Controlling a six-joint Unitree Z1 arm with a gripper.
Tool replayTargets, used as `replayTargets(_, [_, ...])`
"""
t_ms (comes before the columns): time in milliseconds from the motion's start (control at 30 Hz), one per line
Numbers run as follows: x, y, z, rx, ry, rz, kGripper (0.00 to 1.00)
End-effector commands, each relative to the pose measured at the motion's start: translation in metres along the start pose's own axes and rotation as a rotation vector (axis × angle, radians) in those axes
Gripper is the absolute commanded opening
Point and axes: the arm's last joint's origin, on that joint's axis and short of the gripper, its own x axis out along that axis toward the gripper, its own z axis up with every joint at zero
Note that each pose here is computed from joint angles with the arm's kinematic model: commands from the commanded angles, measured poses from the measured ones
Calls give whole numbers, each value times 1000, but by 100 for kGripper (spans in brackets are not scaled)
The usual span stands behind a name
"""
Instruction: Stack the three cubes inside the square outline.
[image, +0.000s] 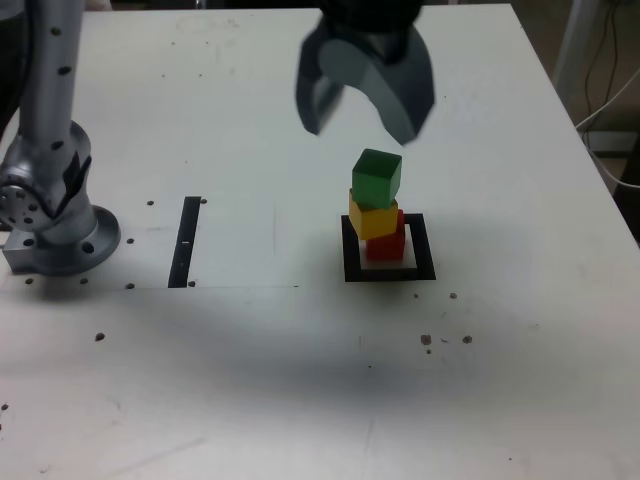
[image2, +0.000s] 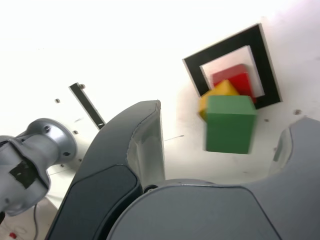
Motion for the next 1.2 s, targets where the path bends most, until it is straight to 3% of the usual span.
replayTargets(0, [-3, 1, -17, -23, 9, -1, 100])
replayTargets(267, [13, 4, -60, -108, 68, -21, 100])
replayTargets(567, [39, 3, -99, -205, 88, -44, 100])
replayTargets(933, [98, -15, -117, -301, 132, -105, 100])
replayTargets(1167, [136, -31, -126, -368, 139, -153, 100])
